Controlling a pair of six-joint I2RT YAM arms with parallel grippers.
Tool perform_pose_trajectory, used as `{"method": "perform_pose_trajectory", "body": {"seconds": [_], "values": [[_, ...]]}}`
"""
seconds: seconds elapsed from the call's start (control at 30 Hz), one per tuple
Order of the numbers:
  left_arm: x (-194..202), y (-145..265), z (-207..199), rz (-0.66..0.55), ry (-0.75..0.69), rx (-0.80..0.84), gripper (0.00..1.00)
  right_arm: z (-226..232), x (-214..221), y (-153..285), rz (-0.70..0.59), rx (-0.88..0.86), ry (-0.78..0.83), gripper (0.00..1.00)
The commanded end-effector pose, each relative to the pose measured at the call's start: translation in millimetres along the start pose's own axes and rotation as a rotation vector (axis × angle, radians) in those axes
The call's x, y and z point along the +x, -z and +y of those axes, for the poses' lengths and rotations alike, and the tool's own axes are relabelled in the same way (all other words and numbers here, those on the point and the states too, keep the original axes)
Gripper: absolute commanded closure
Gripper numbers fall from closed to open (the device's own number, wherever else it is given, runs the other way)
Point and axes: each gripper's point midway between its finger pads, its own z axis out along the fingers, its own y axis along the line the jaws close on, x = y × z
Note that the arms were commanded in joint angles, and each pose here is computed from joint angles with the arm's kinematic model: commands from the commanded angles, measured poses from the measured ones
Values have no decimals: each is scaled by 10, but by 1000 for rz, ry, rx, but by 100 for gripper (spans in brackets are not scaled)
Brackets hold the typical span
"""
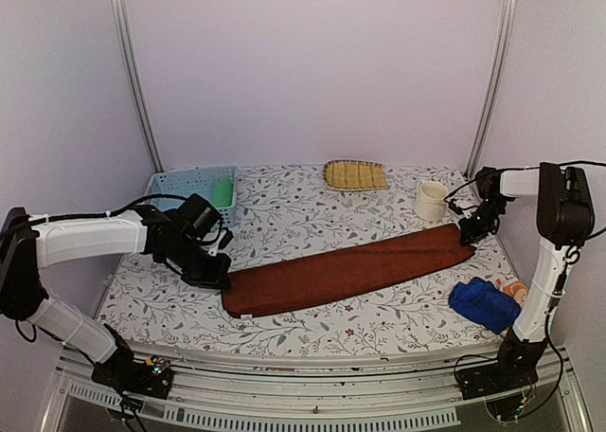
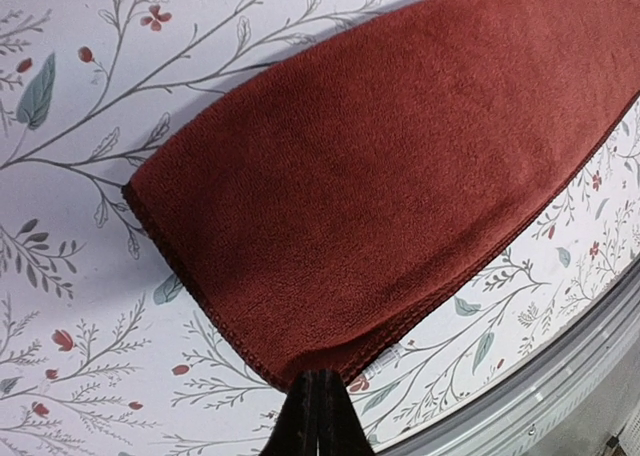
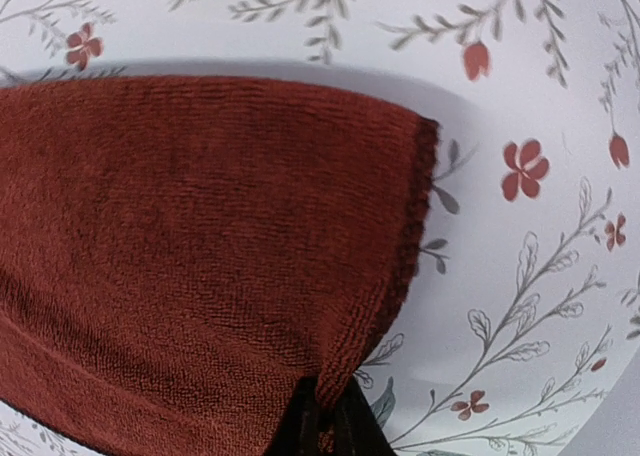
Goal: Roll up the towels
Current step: Pick up the towel from the center of the board.
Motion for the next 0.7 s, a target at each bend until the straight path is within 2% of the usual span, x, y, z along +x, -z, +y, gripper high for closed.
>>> {"method": "perform_pose_trajectory", "body": {"seconds": [0.0, 0.17, 0.47, 0.67], "values": [[-39, 5, -8, -7, -29, -23, 97, -98, 305, -359, 90, -37, -60, 96], [-26, 3, 31, -9, -31, -40, 98, -256, 66, 59, -40, -55, -101, 97], [-25, -45, 112, -6, -31, -79, 98, 265, -450, 1133, -327, -294, -79, 97], [2, -98, 176, 3, -21, -96, 98, 1112, -444, 1252, -290, -523, 28, 97]]}}
